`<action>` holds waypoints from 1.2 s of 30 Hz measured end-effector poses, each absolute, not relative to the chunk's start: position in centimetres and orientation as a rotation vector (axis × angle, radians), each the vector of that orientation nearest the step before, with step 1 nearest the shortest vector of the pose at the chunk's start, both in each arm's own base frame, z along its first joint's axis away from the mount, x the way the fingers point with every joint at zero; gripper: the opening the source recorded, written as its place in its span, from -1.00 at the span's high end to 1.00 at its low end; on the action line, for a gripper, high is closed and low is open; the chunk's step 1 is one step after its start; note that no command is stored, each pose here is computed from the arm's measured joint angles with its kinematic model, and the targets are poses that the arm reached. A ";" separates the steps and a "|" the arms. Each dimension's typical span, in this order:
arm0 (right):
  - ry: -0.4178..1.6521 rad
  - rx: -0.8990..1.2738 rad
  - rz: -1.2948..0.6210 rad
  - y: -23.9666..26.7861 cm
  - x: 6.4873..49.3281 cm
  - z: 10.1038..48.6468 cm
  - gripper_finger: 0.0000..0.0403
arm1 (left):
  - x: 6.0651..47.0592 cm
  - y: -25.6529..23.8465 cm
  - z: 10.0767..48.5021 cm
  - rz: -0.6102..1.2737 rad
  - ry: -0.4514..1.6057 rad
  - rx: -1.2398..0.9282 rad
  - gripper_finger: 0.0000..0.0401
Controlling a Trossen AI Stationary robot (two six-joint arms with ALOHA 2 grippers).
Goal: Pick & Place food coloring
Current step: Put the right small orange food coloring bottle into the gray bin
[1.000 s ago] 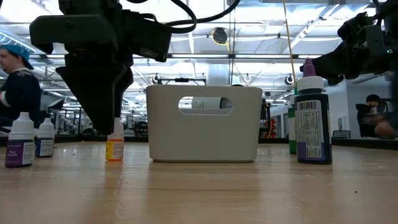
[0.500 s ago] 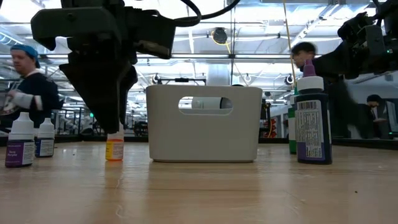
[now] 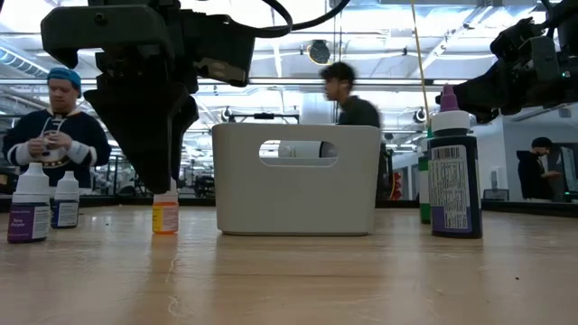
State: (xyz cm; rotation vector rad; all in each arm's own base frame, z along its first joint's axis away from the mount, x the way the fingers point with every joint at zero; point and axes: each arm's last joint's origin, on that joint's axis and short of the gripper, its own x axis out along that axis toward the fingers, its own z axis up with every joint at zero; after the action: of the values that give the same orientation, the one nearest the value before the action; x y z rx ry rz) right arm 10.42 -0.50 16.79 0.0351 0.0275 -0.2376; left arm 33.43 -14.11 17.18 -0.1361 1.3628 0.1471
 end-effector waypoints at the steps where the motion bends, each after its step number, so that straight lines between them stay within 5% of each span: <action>1: 0.028 0.035 -0.238 -0.5 10.4 16.8 0.62 | 33.4 -14.1 17.2 0.149 1.363 -0.137 0.23; 18: 0.028 0.035 -0.237 -0.5 10.4 16.8 0.62 | 33.6 -13.6 17.2 0.167 1.368 -0.181 0.51; 36: 0.027 0.035 -0.238 -0.5 10.4 16.8 0.62 | 33.6 -13.6 17.2 0.161 1.373 -0.185 0.28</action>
State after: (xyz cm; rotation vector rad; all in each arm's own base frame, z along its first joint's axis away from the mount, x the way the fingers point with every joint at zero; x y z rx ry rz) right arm 10.42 -0.50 16.79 0.0353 0.0274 -0.2377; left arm 33.61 -13.62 17.20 -0.1847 1.3729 0.1615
